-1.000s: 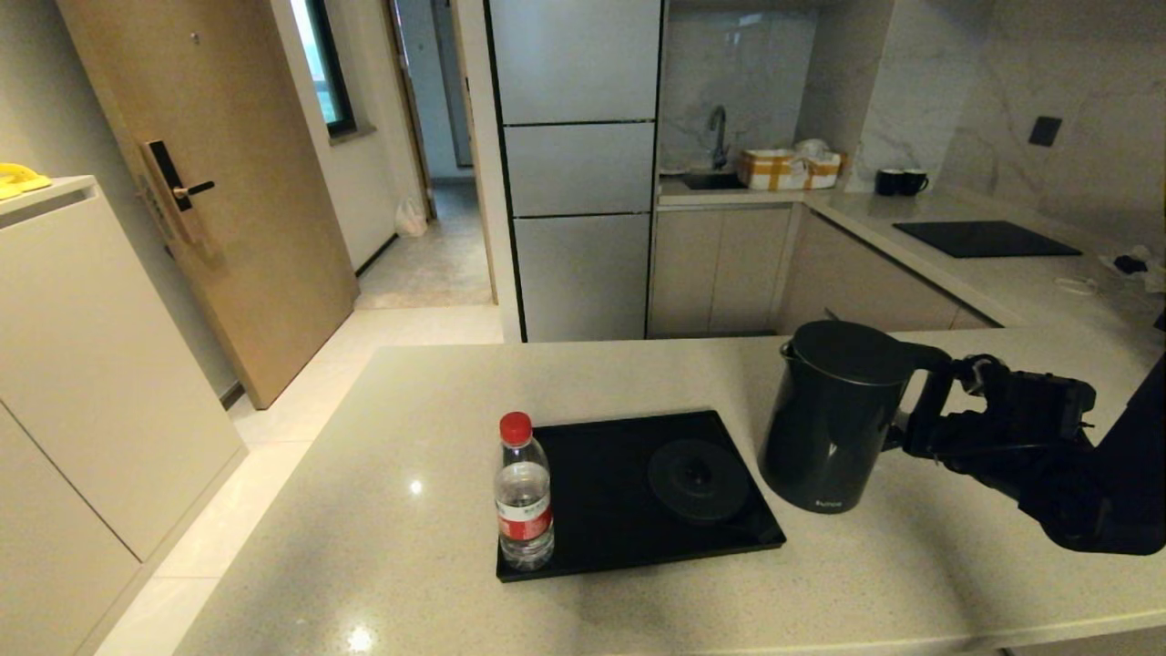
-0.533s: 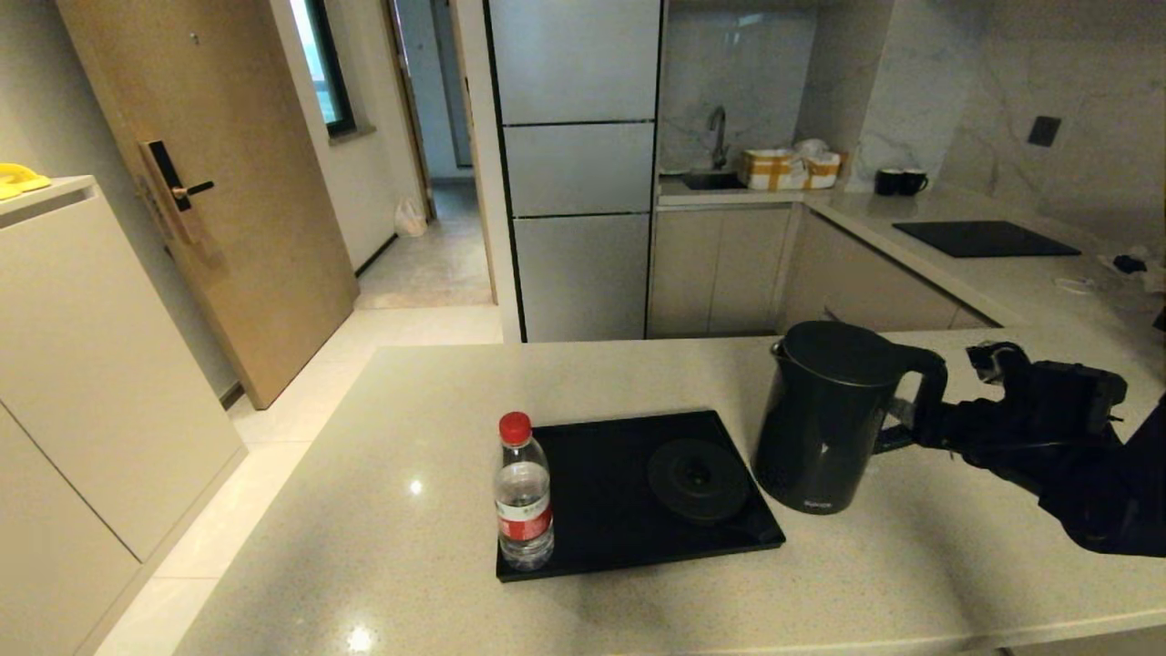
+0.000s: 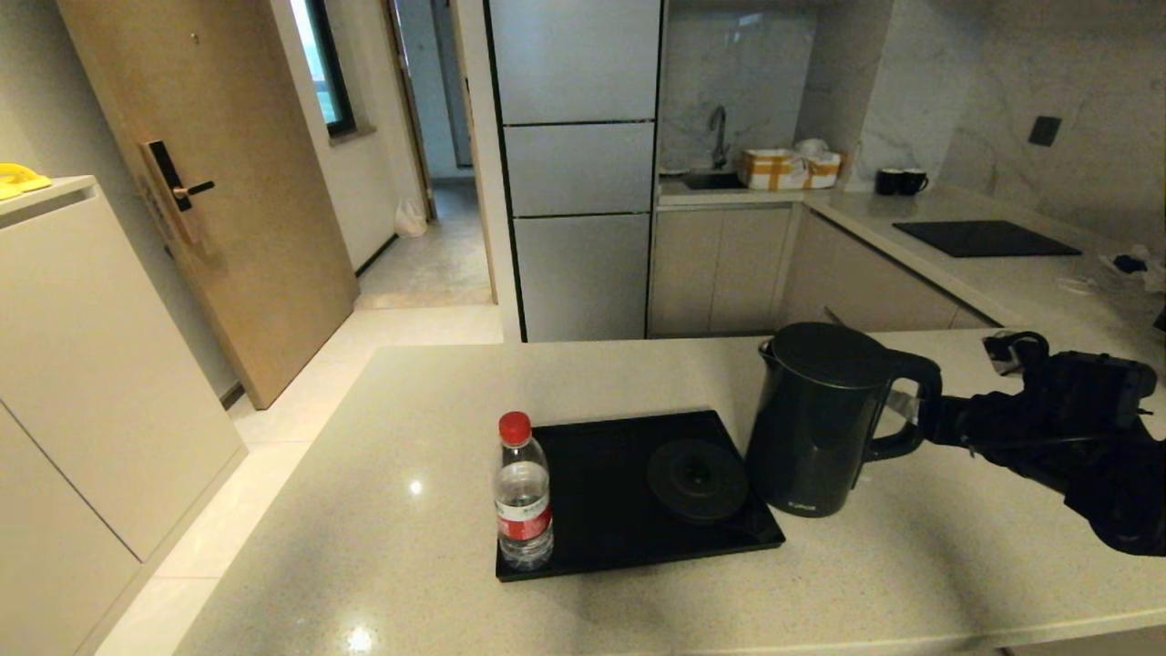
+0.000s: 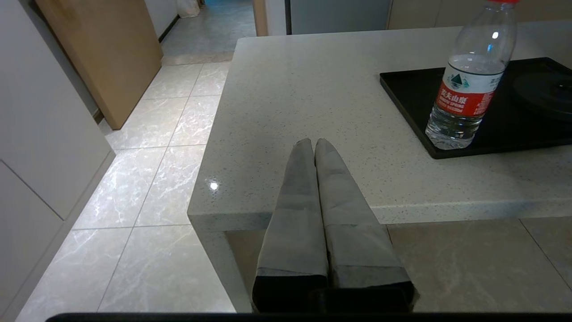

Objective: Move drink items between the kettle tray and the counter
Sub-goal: Place it on the right

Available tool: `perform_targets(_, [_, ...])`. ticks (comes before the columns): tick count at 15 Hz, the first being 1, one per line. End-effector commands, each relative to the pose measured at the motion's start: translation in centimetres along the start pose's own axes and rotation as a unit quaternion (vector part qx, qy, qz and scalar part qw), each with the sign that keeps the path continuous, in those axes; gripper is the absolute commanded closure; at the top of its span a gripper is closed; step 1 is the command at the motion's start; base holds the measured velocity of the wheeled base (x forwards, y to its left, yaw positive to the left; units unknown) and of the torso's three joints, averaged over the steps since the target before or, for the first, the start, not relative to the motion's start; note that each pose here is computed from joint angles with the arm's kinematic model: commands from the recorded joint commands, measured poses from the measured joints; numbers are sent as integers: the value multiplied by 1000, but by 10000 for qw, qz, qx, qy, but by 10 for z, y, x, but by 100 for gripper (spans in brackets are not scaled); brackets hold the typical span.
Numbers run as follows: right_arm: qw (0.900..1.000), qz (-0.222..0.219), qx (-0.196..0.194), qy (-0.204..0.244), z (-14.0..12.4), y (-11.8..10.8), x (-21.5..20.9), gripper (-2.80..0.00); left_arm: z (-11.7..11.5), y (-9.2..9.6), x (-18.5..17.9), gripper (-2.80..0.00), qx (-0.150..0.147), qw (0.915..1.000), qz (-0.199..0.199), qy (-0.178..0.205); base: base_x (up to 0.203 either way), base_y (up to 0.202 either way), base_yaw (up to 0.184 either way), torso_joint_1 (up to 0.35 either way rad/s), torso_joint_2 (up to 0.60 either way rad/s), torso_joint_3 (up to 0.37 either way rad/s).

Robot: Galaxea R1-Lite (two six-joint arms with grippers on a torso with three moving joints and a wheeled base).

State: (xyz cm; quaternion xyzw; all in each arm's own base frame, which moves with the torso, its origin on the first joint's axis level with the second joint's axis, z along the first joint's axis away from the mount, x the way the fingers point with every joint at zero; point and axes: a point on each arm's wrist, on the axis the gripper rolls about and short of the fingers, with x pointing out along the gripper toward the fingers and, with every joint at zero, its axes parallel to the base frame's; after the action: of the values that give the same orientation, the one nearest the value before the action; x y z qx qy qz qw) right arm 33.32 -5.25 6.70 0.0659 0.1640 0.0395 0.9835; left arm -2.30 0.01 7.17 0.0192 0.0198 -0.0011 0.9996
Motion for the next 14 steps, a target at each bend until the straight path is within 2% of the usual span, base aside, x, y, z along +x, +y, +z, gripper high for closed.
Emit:
perform_targets(1, [9999,88,-38,-104,6,3,-8,-280,0,0,0,0,0,10000,0,2,0,0,0,0,0,0])
perform_targets(3, [9995,292,-62,-94,10,7,-19,-280,0,0,0,0,0,10000,-1,9,0,0,0,0,0,0])
perform_targets(7, [9992,391,-57,62,5,9,-25,-280,0,0,0,0,0,10000,-1,9,0,0,0,0,0,0])
perform_targets(13, [9992,246,18,320,-11,-2,-24,-280,0,0,0,0,0,10000,0,2,0,0,0,0,0,0])
perform_targets(14, [9991,123,98,402,-17,-11,-27,-280,0,0,0,0,0,10000,-1,8,0,0,0,0,0,0])
